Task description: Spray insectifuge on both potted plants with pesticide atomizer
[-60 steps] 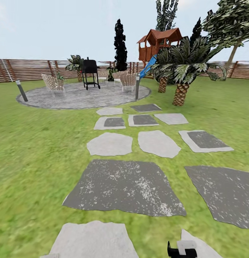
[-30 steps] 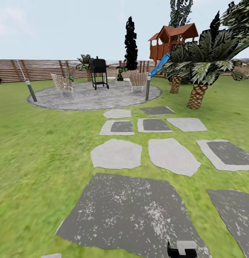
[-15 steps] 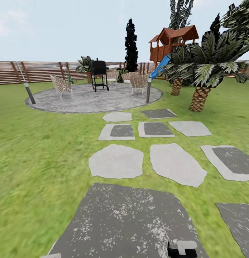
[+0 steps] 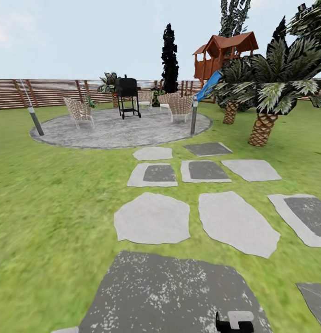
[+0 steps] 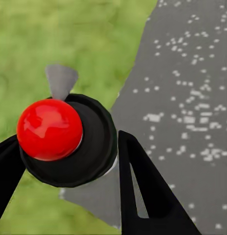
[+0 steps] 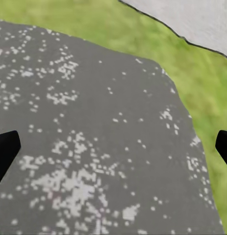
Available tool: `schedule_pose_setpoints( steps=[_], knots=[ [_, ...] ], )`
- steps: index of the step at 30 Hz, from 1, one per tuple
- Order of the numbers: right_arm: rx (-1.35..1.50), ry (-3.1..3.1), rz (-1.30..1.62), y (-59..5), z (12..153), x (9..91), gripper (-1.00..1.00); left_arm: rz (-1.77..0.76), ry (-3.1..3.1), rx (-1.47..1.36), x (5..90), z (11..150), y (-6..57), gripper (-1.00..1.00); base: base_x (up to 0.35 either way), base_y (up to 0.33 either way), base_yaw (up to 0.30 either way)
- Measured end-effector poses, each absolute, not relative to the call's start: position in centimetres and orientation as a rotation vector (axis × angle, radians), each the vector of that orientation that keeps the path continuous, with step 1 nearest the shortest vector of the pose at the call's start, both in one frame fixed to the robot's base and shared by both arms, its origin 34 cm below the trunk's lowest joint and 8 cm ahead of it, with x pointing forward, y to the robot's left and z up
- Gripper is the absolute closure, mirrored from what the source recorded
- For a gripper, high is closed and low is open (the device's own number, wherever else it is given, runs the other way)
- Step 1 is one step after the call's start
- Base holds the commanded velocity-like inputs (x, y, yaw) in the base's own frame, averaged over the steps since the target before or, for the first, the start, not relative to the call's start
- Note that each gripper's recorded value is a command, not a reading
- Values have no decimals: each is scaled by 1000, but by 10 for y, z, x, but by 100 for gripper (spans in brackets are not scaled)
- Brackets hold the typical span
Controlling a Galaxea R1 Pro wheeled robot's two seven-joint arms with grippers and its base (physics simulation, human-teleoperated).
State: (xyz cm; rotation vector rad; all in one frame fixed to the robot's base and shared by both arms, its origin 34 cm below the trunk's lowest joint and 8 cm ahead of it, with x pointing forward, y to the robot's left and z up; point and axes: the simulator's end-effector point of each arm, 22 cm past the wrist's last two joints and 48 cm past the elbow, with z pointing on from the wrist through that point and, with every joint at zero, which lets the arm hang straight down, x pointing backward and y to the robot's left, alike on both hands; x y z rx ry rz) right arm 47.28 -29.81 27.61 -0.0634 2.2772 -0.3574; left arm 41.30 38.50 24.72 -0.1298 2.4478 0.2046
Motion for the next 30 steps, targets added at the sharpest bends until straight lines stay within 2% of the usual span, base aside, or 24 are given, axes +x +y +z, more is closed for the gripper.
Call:
schedule_pose_setpoints(
  steps=[22,30],
  knots=[
    [-64,2277,-355,-297,276,473,-100,205,2447,-130,413,247,385,100,340,1,266],
    [-64,2277,-358,-298,276,473,-100,205,2448,-130,413,247,385,100,340,0,51]
  ],
)
